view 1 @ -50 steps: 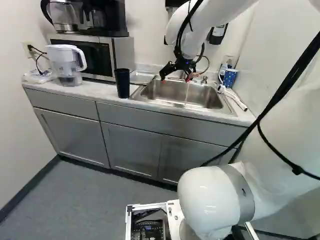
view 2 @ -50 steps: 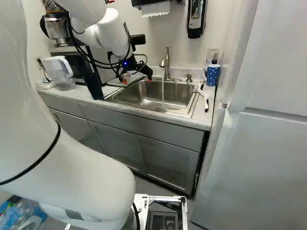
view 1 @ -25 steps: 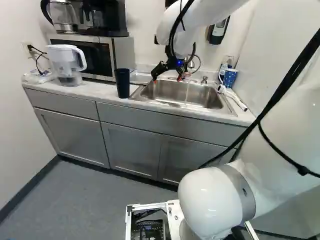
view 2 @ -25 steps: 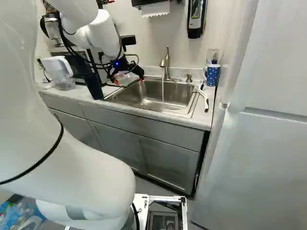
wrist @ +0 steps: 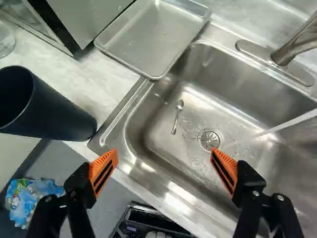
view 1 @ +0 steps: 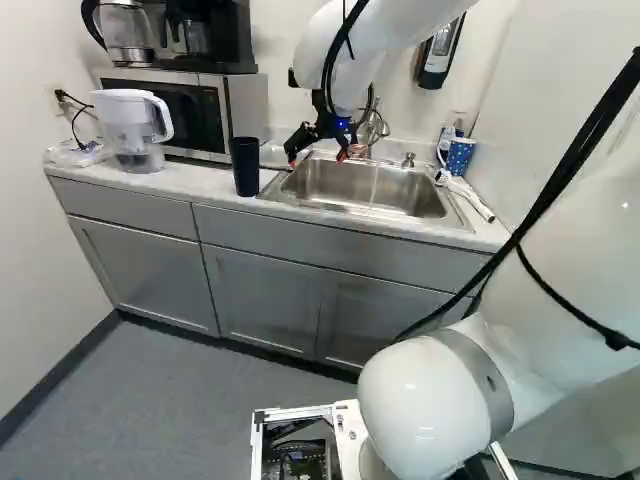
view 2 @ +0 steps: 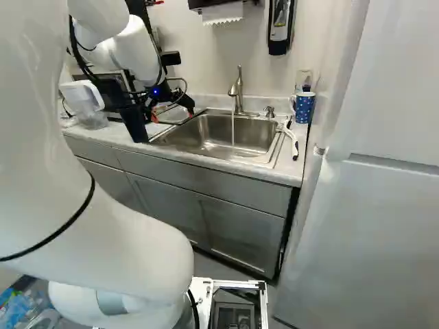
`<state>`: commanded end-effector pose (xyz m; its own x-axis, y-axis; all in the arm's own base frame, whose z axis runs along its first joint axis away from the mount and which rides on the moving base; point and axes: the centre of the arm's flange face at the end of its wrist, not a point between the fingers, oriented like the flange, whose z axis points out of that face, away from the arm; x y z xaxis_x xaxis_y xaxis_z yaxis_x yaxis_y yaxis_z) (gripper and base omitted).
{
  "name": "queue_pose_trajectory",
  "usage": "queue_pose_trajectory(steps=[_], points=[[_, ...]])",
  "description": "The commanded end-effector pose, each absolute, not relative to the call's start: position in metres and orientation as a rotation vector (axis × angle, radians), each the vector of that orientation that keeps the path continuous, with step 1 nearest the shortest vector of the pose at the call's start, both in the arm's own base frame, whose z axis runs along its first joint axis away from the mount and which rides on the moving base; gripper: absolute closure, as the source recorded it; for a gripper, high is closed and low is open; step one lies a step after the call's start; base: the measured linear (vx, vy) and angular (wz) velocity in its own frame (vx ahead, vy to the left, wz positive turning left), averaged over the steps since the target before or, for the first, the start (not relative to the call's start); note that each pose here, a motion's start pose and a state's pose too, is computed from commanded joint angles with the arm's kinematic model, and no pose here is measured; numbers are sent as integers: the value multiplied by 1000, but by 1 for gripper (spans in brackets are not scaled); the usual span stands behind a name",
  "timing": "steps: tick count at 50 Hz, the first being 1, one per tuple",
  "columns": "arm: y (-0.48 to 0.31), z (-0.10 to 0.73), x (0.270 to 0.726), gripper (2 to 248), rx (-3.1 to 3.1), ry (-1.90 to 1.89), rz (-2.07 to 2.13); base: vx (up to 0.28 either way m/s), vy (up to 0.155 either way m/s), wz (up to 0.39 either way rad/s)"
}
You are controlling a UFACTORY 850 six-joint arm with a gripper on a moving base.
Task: Rinse the cup and place it in the tray
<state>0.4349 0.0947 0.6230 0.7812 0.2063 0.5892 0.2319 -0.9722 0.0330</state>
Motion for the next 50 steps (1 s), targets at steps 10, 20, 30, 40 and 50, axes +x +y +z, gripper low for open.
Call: queue_pose_trajectory(steps=[10,20,30,40,50], points=[[111,623,434,3,-2909,-412,-955,0,0,0],[128,623,433,3,-2891,-464,-949,0,0,0],[145,623,429,3,-2871,-517,-943,0,0,0],[161,623,423,3,-2850,-570,-938,0,0,0],[175,623,412,3,-2829,-621,-933,0,0,0]])
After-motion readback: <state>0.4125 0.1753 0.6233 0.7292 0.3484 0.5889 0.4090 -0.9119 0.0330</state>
